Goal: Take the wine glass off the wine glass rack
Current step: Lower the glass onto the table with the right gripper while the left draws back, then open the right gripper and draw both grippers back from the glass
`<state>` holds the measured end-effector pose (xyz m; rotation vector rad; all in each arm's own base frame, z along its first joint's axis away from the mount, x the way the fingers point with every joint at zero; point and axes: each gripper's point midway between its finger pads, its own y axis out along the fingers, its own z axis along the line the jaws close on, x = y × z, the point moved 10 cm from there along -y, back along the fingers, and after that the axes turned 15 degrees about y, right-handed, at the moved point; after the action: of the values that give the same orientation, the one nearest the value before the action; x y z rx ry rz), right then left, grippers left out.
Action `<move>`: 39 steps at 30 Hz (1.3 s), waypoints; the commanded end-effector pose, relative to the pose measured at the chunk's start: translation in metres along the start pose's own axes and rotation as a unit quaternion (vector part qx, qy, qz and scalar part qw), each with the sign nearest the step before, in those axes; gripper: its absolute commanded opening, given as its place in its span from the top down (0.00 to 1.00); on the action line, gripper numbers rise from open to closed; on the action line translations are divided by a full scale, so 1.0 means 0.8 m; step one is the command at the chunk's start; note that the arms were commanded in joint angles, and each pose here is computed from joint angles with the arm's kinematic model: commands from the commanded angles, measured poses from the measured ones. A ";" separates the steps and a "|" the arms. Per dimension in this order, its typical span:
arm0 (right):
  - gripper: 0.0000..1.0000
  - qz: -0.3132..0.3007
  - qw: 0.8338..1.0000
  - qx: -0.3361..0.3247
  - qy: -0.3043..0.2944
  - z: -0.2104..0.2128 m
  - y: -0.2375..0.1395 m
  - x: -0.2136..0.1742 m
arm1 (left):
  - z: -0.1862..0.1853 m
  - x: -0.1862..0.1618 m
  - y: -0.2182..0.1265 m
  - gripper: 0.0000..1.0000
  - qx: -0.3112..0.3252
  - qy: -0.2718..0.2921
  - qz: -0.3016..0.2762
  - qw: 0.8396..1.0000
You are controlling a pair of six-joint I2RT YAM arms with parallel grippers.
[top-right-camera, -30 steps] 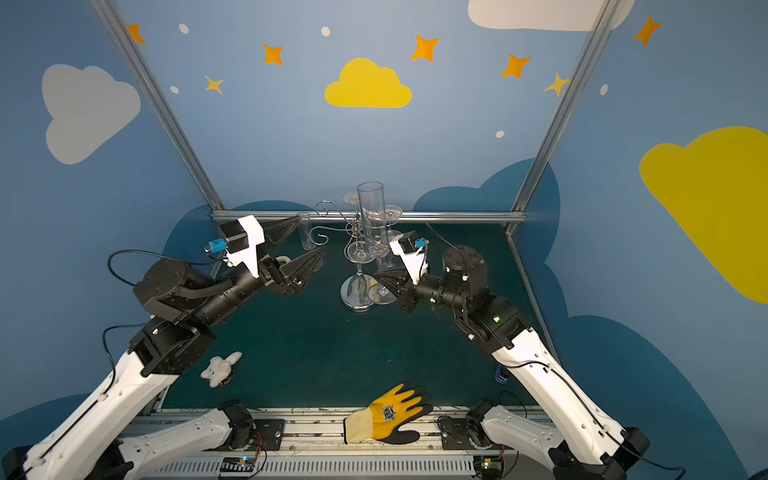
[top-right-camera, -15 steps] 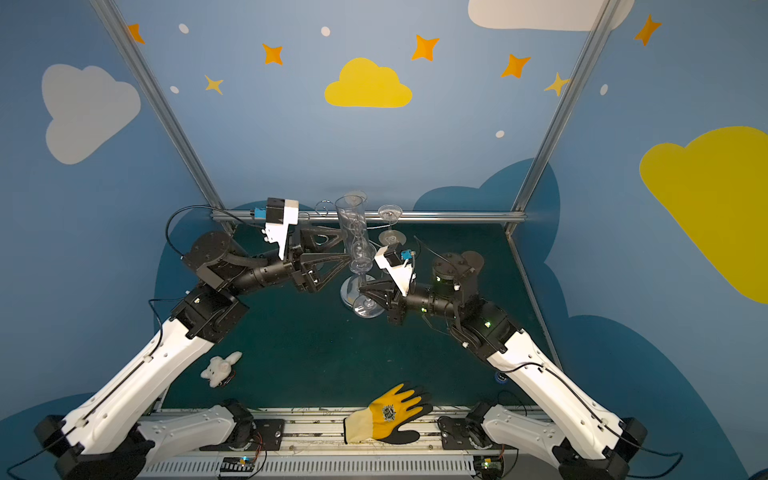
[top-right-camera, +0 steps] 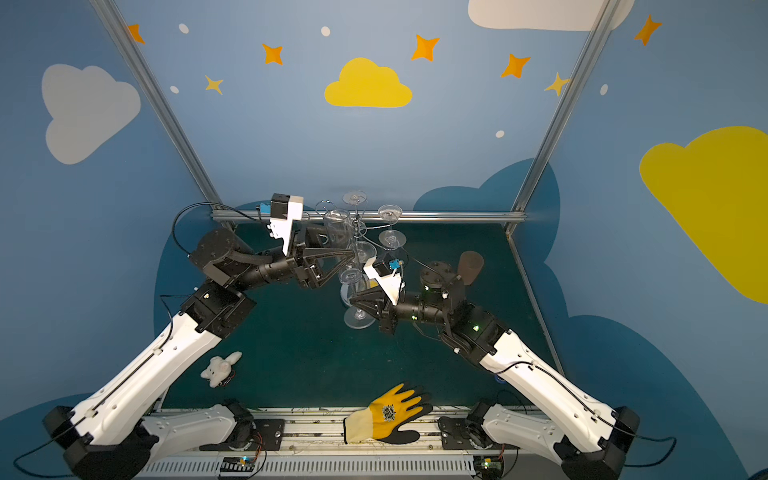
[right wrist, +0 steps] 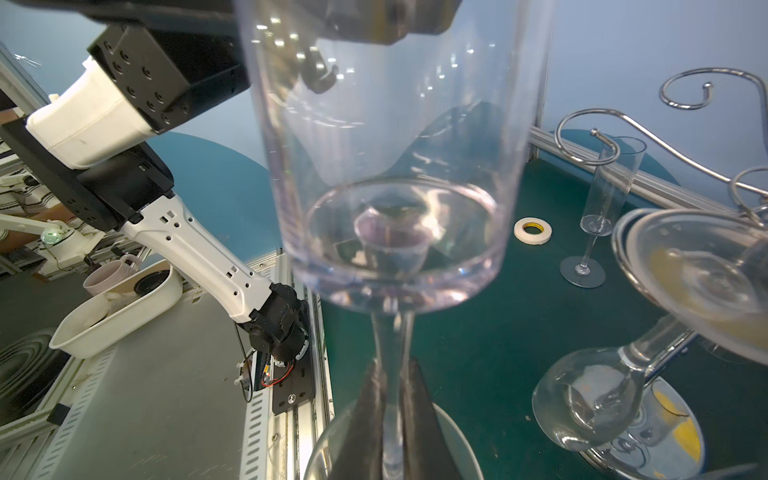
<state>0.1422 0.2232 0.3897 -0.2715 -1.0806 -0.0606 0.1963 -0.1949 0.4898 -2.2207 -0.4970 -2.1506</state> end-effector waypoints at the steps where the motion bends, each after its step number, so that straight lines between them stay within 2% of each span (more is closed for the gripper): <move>1: 1.00 -0.020 1.000 0.007 -0.011 0.005 0.002 0.005 | 0.000 0.003 0.000 0.32 -0.002 0.007 -0.010 1.000; 7: 1.00 -0.018 1.000 0.003 -0.012 0.004 0.004 0.003 | 0.003 -0.001 0.000 0.47 0.005 0.004 -0.010 1.000; 16: 1.00 -0.010 1.000 -0.005 -0.015 0.002 0.007 -0.001 | 0.005 -0.007 0.001 0.60 0.006 -0.001 -0.007 1.000; 20: 0.99 -0.011 1.000 -0.021 -0.014 -0.001 0.007 -0.001 | 0.004 -0.010 -0.003 0.61 0.017 0.004 -0.012 1.000; 21: 0.82 -0.012 0.999 -0.026 -0.014 -0.001 0.006 -0.001 | 0.003 -0.010 -0.005 0.61 0.022 0.006 -0.012 1.000; 22: 0.53 -0.014 0.999 -0.032 -0.013 -0.002 0.006 -0.001 | 0.003 -0.011 -0.007 0.61 0.028 0.009 -0.011 1.000; 23: 0.39 -0.017 0.999 -0.040 -0.013 -0.003 0.004 -0.001 | 0.002 -0.012 -0.010 0.61 0.033 0.014 -0.008 0.999; 24: 0.34 -0.020 0.998 -0.051 -0.010 -0.004 0.003 0.000 | 0.000 -0.012 -0.013 0.61 0.037 0.018 -0.006 0.999; 27: 0.24 -0.033 0.996 -0.077 -0.015 -0.004 -0.006 0.004 | -0.004 -0.014 -0.023 0.61 0.060 0.033 0.000 0.998; 33: 0.21 -0.055 0.992 -0.101 -0.047 0.006 -0.032 0.009 | -0.013 -0.024 -0.054 0.61 0.132 0.081 0.004 0.988; 36: 0.20 -0.071 0.988 -0.122 -0.059 0.009 -0.047 0.010 | -0.013 -0.035 -0.072 0.61 0.190 0.105 0.007 0.976; 39: 0.20 -0.092 0.982 -0.154 -0.062 0.009 -0.062 0.009 | -0.010 -0.050 -0.092 0.61 0.260 0.128 0.010 0.957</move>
<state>0.1306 0.1875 0.4100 -0.3981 -1.2014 -0.3163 0.1680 -0.1476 0.4428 -1.8208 -0.7801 -2.0325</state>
